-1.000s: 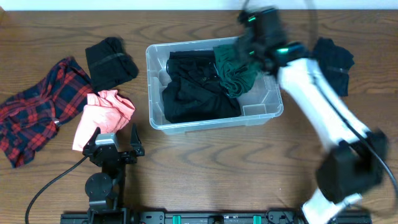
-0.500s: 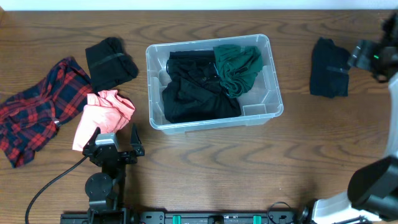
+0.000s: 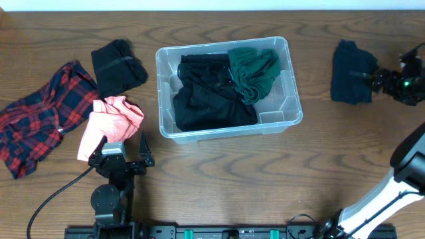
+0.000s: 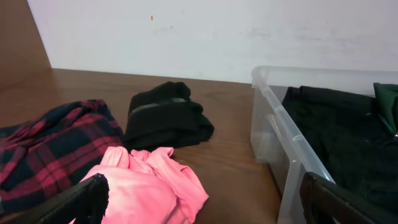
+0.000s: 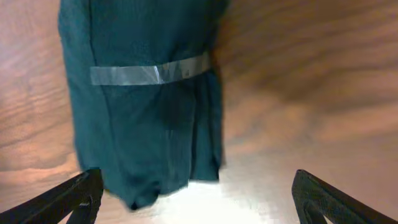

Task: Pack container
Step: 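Move the right gripper to the dark folded item on the right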

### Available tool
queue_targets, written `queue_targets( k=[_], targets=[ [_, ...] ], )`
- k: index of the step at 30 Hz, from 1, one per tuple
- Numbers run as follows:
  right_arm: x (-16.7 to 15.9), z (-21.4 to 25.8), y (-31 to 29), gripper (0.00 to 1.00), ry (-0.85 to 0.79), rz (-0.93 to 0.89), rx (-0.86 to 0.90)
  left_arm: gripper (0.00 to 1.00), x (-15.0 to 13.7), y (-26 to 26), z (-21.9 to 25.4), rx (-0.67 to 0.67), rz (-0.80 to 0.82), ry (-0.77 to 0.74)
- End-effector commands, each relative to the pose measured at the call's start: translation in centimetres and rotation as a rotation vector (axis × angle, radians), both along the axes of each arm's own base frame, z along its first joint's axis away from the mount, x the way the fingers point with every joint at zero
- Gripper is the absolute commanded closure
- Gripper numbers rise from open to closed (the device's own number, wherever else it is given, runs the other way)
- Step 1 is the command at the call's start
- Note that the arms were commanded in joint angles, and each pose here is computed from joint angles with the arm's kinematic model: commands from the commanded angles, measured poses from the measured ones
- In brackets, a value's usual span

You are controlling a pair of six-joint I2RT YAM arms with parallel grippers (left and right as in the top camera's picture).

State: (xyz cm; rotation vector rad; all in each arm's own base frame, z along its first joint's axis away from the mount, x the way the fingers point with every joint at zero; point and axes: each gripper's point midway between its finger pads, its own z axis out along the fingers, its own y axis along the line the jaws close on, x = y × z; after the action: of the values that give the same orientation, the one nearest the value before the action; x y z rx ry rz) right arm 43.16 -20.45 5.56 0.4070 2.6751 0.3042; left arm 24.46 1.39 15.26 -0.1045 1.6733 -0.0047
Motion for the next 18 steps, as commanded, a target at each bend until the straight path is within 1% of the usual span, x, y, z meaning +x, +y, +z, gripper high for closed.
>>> queue_targets(
  k=[1, 6, 13, 16, 18],
  targets=[
    [1.3, -1.9, 1.4, 0.05, -0.050, 0.135, 0.018, 0.02, -0.1, 0.1, -1.6, 0.005, 0.005, 0.048],
    [2.7, -3.6, 1.5, 0.04, -0.072, 0.150, 0.008, 0.02, -0.1, 0.1, -1.6, 0.005, 0.005, 0.048],
    [3.3, -6.0, 3.1, 0.06, -0.052, 0.185, 0.033, 0.02, -0.1, 0.1, -1.6, 0.005, 0.005, 0.048],
    [3.3, -7.0, 3.9, 0.10, -0.034, 0.198, 0.041, 0.02, -0.1, 0.1, -1.6, 0.005, 0.005, 0.048],
    [3.3, -7.4, 4.2, 0.19, -0.024, 0.202, 0.044, 0.02, -0.1, 0.1, -1.6, 0.005, 0.005, 0.048]
  ],
)
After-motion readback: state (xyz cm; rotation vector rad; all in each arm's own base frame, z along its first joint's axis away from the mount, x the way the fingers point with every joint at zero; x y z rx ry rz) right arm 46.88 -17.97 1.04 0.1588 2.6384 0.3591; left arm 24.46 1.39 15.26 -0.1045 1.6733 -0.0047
